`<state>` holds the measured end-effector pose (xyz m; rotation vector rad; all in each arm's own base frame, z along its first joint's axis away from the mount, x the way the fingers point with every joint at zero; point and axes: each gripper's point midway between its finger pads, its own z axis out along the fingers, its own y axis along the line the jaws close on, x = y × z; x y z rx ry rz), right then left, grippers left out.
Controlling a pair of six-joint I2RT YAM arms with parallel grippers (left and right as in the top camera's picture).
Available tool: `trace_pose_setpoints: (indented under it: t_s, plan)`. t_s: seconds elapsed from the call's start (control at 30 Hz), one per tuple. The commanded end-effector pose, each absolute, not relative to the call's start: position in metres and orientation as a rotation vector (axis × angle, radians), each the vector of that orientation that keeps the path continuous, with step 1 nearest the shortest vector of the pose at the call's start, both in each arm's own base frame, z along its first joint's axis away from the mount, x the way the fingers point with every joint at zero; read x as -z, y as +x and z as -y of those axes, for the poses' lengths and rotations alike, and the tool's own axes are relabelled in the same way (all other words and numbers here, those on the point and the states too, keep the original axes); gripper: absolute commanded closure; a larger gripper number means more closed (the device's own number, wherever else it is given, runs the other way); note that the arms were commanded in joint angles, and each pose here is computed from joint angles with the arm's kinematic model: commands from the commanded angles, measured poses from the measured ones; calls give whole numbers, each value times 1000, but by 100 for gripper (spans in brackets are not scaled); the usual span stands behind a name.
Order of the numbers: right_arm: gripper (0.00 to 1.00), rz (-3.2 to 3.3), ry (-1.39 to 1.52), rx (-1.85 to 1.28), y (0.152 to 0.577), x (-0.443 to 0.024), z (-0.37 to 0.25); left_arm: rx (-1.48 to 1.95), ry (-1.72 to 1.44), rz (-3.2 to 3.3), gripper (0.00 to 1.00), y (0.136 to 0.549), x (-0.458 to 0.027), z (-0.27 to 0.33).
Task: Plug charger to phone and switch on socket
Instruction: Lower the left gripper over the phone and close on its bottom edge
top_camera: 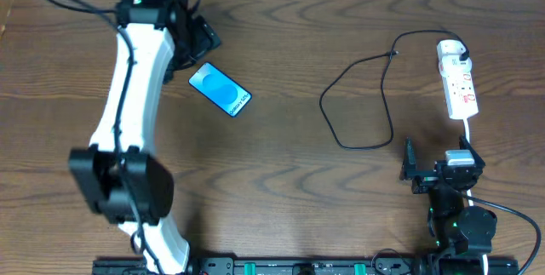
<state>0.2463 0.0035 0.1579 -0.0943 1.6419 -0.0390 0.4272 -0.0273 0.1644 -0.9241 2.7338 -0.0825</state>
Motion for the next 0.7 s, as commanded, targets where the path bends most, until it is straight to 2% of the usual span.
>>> trace_pose_setpoints:
  t_s: [0.0,0.67]
  plan:
    - [1,-1642,-88,28,246,-157,-4,151,-971,-2796,4,430,-144,39]
    - [1,-1642,-88,28,246,-157,-4,194,-979,-2830,2,438,-101,47]
